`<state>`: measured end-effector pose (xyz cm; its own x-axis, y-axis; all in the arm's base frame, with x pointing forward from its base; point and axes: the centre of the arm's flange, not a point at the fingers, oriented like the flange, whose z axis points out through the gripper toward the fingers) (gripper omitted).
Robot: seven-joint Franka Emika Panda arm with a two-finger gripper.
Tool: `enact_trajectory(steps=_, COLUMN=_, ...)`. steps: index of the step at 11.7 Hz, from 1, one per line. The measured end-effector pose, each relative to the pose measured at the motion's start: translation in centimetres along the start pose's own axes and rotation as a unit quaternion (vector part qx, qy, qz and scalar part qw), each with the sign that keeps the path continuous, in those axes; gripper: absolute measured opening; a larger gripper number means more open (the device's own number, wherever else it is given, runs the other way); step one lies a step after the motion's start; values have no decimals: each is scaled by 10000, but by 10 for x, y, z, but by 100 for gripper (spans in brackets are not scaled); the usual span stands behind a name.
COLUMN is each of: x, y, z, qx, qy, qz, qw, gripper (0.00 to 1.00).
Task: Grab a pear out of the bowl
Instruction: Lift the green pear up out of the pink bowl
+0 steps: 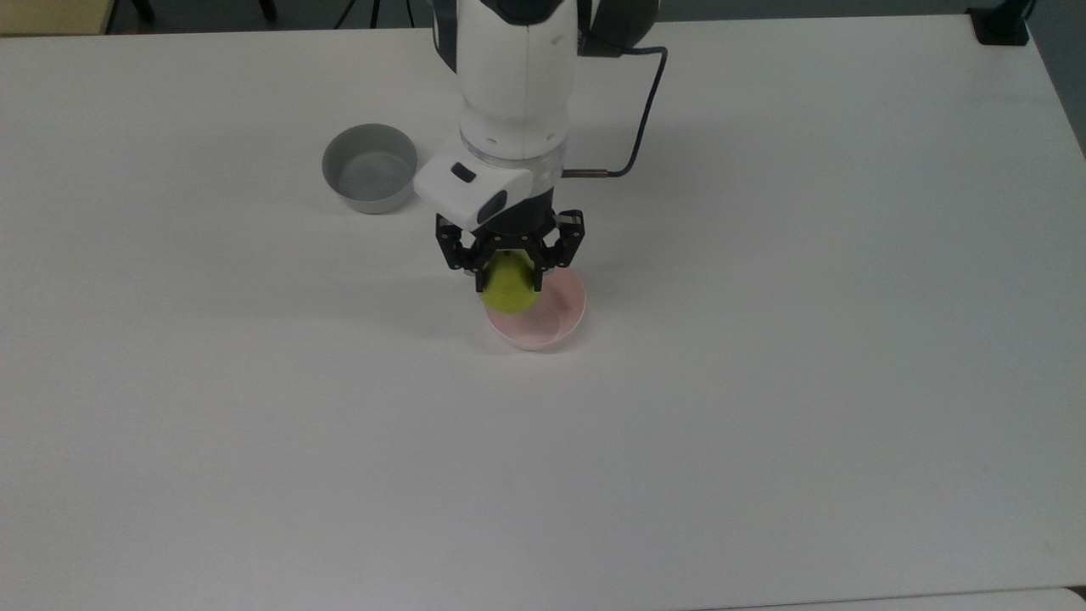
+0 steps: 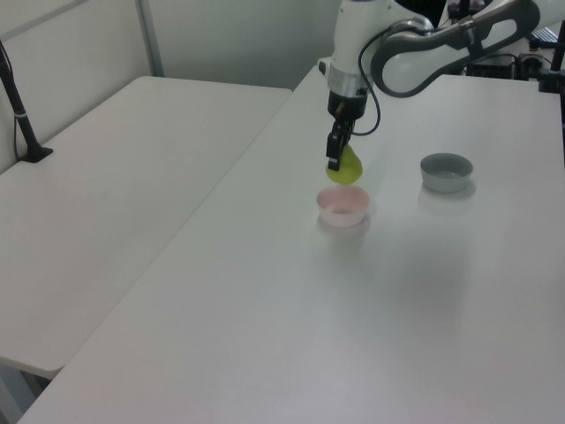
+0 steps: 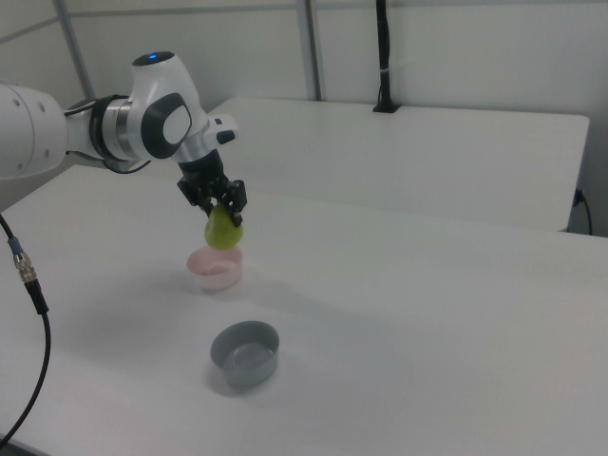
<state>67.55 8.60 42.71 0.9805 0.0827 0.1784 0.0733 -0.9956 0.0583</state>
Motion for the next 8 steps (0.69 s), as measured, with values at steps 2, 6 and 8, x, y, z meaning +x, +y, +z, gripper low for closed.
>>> enact_trajectory(steps=2, x=-1, y=22, z=-13, qx=-42, qy=-23, qz=-28, qw=10000, gripper=59)
enact_trajectory(steps=6, x=-10, y=94, z=-33, qx=-87, qy=-154, qz=-148, qw=9997, gripper=59)
enact_trajectory(steps=8, x=-18, y=146, z=-35, qx=-122, qy=-188, qz=-122, qw=9997, gripper=59)
